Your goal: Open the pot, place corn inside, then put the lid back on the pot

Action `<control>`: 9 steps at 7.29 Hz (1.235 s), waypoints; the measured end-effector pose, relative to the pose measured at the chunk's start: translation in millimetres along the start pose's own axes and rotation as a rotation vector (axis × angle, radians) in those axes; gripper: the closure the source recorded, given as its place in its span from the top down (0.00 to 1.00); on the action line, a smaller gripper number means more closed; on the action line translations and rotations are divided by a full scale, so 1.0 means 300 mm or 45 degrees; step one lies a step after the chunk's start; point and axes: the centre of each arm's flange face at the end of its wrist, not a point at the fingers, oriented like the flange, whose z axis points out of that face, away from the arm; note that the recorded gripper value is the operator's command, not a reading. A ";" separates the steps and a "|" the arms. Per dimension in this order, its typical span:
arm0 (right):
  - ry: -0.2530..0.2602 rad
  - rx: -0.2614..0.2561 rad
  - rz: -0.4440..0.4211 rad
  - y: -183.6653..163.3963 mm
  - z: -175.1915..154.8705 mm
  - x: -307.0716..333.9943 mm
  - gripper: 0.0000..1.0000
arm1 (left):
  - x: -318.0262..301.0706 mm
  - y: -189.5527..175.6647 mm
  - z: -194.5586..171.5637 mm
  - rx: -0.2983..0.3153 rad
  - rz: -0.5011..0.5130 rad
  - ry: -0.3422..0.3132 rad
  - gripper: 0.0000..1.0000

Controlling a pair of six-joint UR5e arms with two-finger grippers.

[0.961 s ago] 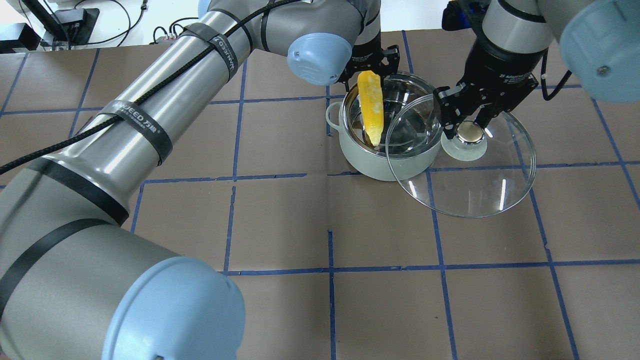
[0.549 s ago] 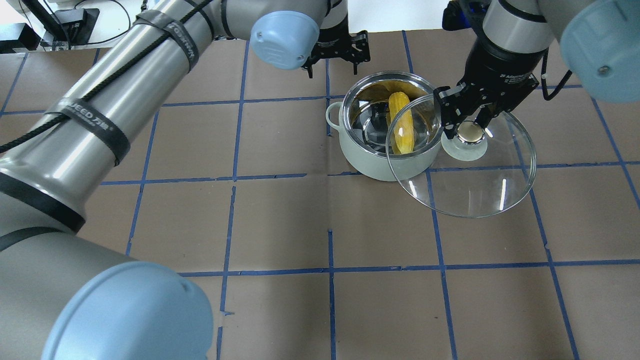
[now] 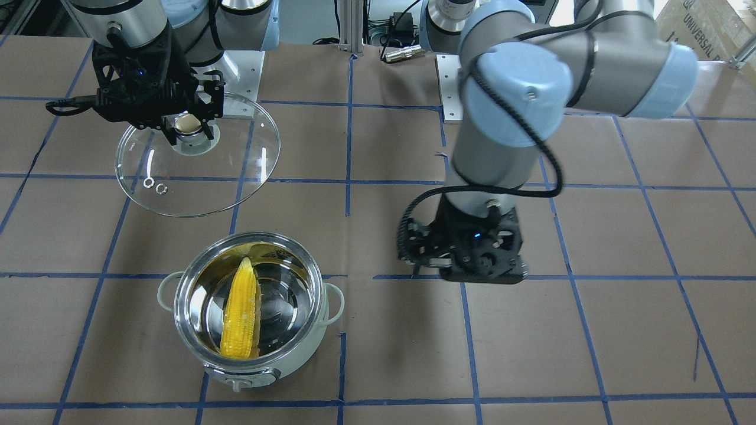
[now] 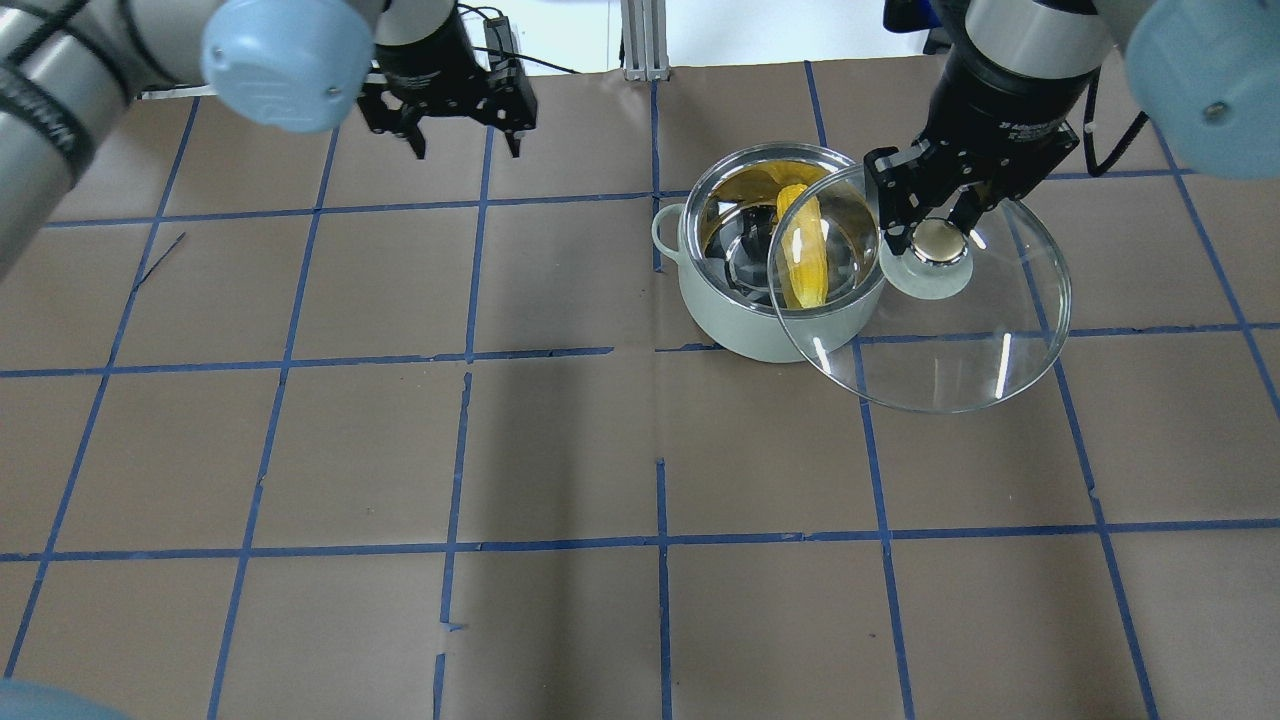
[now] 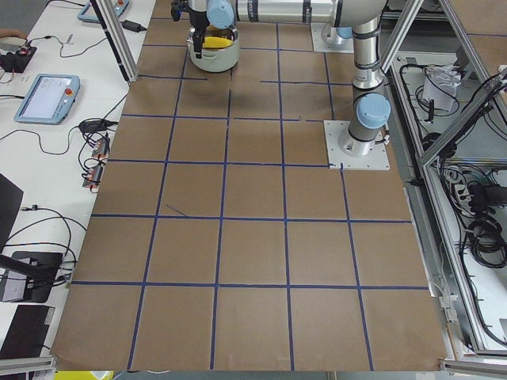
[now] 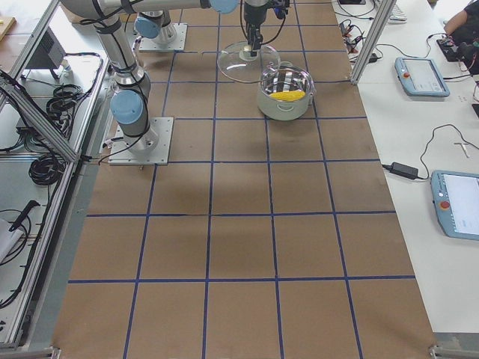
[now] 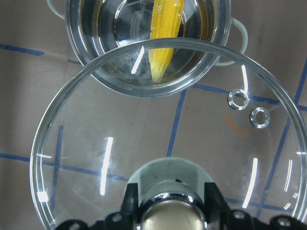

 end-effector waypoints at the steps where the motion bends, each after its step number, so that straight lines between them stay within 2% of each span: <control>1: -0.006 -0.002 -0.009 -0.066 0.011 -0.001 0.48 | -0.145 0.098 -0.034 -0.024 0.000 -0.007 1.00; 3: -0.012 0.009 -0.043 -0.259 0.087 -0.020 0.48 | -0.260 0.253 -0.124 -0.080 -0.033 -0.027 1.00; 4: -0.011 0.018 -0.074 -0.352 0.133 -0.062 0.48 | -0.274 0.271 -0.175 -0.094 -0.045 -0.037 1.00; 5: -0.010 0.028 -0.100 -0.429 0.167 -0.101 0.48 | -0.274 0.263 -0.221 -0.109 -0.058 -0.037 1.00; 7: -0.014 0.001 -0.116 -0.555 0.279 -0.120 0.47 | -0.229 0.245 -0.261 -0.128 -0.061 -0.029 1.00; 9: -0.011 -0.031 -0.123 -0.605 0.374 -0.106 0.47 | -0.187 0.243 -0.260 -0.128 -0.034 -0.030 1.00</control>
